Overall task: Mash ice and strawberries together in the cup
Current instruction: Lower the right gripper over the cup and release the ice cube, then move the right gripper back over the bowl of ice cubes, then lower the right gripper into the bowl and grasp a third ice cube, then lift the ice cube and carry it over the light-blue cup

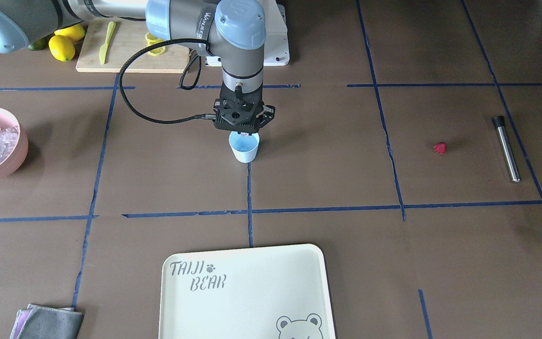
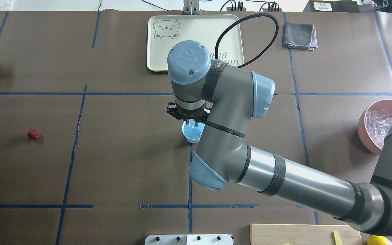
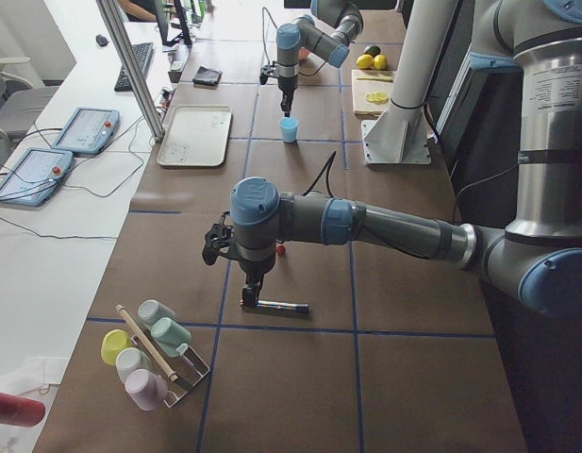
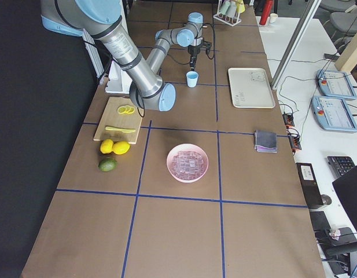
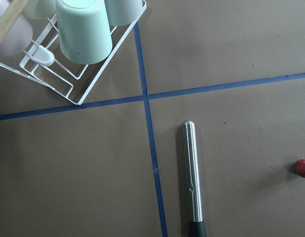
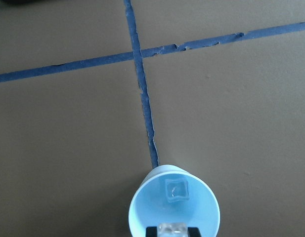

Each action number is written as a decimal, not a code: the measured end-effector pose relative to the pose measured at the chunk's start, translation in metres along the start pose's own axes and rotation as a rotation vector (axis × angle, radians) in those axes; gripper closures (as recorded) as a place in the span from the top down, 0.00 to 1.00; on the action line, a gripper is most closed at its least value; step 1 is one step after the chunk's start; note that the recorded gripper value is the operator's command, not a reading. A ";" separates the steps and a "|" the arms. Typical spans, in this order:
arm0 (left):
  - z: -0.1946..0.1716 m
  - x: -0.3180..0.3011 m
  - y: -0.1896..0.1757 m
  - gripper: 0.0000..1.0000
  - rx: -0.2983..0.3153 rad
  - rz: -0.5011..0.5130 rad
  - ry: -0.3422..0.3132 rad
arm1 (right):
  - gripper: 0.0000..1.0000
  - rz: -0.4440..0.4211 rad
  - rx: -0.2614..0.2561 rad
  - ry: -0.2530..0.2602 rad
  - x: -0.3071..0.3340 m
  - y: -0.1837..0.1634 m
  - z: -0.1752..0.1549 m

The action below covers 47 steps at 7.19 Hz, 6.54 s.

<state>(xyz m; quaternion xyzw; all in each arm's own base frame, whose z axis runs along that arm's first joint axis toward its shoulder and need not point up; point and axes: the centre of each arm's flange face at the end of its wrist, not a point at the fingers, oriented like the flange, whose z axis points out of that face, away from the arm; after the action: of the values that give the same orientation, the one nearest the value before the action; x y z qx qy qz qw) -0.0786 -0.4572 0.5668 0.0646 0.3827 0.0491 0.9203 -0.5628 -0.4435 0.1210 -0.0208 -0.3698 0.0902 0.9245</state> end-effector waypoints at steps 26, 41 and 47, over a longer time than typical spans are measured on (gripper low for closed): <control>-0.004 0.005 -0.002 1.00 0.011 0.001 0.001 | 0.99 -0.225 0.041 0.018 0.566 -0.088 -0.029; -0.011 0.012 -0.002 1.00 0.022 0.012 -0.001 | 0.76 -0.246 -0.045 0.093 0.612 -0.130 0.055; -0.010 0.012 -0.002 1.00 0.021 0.011 0.000 | 0.00 -0.238 -0.051 0.093 0.612 -0.131 0.059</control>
<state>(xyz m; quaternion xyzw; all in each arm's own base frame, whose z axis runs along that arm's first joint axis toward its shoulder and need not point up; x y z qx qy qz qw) -0.0778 -0.4568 0.5513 0.0763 0.3826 0.0502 0.9194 -0.1485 -0.4627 0.5934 -0.0043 -0.3285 -0.0305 0.9440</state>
